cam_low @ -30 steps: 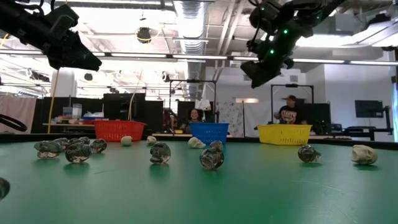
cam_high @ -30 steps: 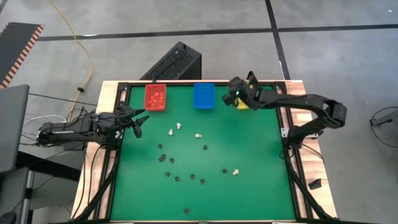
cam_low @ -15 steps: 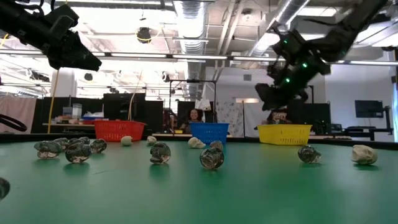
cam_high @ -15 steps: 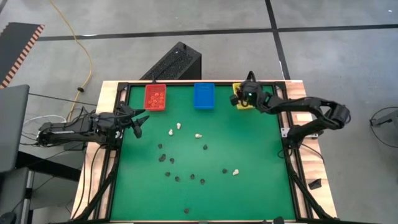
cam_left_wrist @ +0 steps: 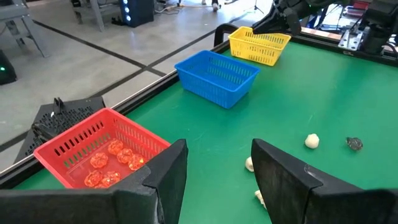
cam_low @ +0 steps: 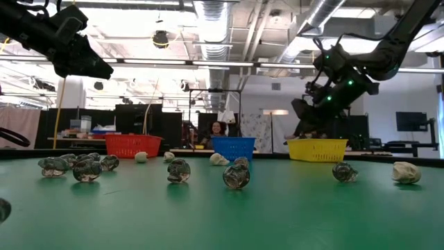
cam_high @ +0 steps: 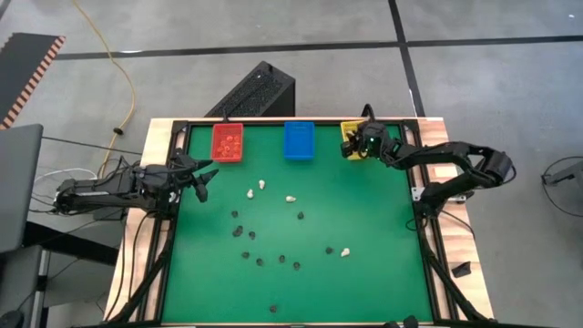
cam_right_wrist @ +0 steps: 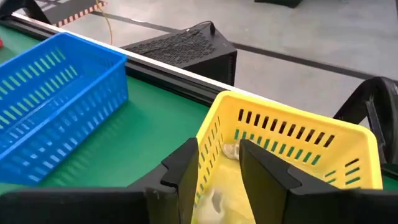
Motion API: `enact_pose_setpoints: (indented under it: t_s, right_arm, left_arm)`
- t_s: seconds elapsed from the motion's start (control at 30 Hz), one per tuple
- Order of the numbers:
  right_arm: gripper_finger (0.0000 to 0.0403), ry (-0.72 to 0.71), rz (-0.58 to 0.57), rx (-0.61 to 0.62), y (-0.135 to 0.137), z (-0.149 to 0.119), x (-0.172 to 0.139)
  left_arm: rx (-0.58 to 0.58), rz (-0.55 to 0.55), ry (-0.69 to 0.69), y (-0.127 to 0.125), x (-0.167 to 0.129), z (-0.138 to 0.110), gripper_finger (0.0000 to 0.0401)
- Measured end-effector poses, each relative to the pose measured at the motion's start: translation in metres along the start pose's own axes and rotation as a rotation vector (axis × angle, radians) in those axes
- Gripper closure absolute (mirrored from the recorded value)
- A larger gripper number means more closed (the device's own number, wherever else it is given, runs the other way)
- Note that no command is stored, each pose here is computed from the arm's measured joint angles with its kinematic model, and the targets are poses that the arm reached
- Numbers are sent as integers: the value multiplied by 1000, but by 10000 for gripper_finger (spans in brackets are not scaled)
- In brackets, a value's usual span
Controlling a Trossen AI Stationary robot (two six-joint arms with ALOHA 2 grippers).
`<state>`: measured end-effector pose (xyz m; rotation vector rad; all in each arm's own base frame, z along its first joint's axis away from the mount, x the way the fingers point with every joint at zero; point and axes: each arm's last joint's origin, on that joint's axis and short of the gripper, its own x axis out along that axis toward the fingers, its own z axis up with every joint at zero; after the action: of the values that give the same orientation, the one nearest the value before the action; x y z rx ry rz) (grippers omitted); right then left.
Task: Sort Halloween decoration
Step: Put the white skull toy into the yellow bin
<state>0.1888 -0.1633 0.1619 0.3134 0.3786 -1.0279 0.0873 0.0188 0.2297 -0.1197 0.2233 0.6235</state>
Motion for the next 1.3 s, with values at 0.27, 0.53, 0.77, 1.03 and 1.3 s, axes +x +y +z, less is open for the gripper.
enact_pose_setpoints:
  t_s: [0.27,0.53,0.77,1.03,1.3]
  right_arm:
    - [238,-22,9,-2,1,2,-1]
    - [174,-233,283,73,12,48,-33]
    - [165,-74,775,-31,30,45,-91]
    - [173,322,997,-173,71,-19,-147]
    - [174,141,1002,-161,95,-76,-198]
  left_arm:
    - [0,0,0,0,0,0,232]
    - [0,0,0,0,0,0,232]
    - [0,1,0,0,0,0,232]
    - [0,1,0,0,0,0,232]
    - [-1,1,0,0,0,0,232]
